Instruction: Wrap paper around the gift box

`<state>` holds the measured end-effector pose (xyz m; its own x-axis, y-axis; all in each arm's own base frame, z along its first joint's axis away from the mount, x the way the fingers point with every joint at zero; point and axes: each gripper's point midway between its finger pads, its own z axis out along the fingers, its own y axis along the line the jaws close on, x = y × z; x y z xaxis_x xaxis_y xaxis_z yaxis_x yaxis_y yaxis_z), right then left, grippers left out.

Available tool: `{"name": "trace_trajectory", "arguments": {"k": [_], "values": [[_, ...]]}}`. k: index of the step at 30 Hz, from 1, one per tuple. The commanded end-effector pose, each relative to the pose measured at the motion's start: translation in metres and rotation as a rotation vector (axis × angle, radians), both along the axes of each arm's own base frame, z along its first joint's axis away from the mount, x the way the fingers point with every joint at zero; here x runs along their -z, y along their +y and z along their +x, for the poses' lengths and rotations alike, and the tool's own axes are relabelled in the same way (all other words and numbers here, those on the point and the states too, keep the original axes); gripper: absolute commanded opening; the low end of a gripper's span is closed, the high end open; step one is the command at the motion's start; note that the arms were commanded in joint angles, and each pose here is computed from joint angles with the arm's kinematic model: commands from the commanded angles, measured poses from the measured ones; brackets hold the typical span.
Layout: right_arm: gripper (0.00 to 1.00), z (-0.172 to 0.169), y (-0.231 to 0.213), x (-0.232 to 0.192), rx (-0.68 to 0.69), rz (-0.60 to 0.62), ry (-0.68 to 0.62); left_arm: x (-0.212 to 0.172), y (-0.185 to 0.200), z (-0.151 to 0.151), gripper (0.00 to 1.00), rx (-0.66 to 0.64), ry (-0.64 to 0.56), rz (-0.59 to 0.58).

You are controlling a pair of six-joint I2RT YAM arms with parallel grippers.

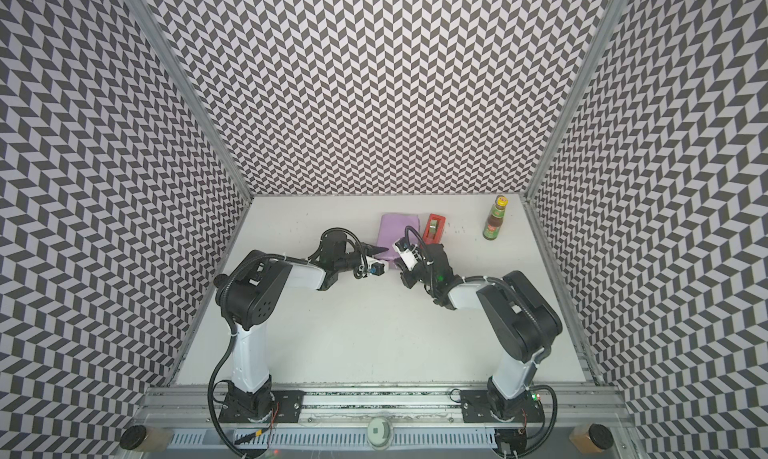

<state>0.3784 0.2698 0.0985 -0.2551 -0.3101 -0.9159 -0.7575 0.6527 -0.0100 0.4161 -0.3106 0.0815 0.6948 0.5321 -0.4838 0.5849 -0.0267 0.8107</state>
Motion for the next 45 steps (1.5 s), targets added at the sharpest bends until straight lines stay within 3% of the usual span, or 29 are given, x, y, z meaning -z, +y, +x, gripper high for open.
{"name": "trace_trajectory", "arguments": {"k": [1,11,45], "values": [[0.00,0.010,0.005,-0.016,0.005,0.007,-0.094,0.058,0.014,-0.013,0.40,-0.045,0.170,0.115],[0.00,0.010,0.005,-0.012,0.018,-0.020,-0.103,0.058,0.014,-0.013,0.40,-0.043,0.171,0.116],[0.15,0.008,-0.002,-0.020,0.110,-0.098,-0.188,0.058,0.013,-0.014,0.39,-0.038,0.176,0.114]]}}
